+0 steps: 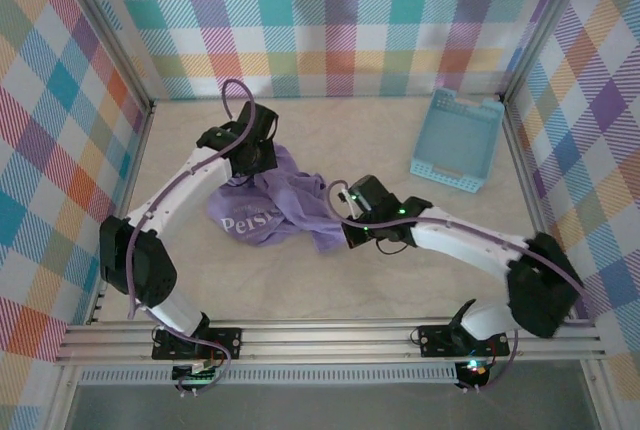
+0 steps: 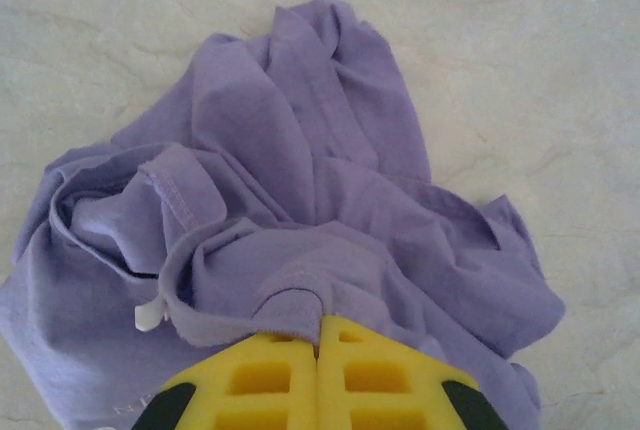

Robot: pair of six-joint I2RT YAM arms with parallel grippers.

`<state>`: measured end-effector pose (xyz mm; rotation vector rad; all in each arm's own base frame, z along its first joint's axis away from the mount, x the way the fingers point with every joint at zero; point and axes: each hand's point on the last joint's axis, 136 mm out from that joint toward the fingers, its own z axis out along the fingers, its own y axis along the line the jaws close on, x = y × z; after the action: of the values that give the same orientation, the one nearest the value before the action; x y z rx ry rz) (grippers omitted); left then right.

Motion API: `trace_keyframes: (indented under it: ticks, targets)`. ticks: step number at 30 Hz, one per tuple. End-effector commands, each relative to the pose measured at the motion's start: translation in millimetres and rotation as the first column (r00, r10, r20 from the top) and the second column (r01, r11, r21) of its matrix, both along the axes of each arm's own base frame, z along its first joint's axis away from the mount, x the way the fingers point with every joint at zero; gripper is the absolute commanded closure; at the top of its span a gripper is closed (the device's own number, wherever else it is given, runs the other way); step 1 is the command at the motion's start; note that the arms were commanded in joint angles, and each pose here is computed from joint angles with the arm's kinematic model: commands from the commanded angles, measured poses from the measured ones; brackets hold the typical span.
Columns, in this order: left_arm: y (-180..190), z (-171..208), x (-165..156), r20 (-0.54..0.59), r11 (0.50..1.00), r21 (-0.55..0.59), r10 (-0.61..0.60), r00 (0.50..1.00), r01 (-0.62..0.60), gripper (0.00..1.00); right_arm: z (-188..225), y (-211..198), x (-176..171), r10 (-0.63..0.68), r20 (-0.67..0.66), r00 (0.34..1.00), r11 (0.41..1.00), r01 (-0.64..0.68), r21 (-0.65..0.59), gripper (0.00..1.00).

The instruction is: Fold the inside-out t-shirt

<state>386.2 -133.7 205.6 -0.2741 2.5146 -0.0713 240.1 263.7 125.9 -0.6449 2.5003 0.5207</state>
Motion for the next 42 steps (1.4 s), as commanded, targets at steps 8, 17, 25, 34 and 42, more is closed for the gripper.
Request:
trace_keyframes:
  ticks: [8, 17, 25, 34, 42]
  targets:
    - [-21, 130, -9, 0.363, 0.956, -0.267, -0.022, 0.931, 0.126, 1.00, 177, -49, -5, -0.092, 0.415, 0.905, 0.986, 0.023, 0.168, 1.00]
    - [-80, 212, -8, 0.472, 0.907, -0.270, -0.167, 0.866, 0.322, 1.00, 244, -77, -18, -0.133, 0.533, 0.836, 0.976, 0.018, 0.216, 1.00]
    - [24, 151, -20, 0.407, 0.973, -0.226, 0.055, 0.912, 0.042, 1.00, 197, 15, -57, 0.188, 0.428, 0.884, 0.914, -0.317, 0.254, 1.00]
    - [117, 16, -59, 0.177, 0.948, -0.187, 0.290, 0.941, -0.257, 1.00, 42, 126, -98, 0.477, 0.105, 0.873, 0.857, -0.488, 0.163, 0.96]
    - [138, -38, -96, 0.113, 0.911, -0.183, 0.394, 0.912, -0.371, 1.00, 47, 88, -15, 0.216, 0.112, 0.970, 0.964, -0.230, 0.131, 0.44]
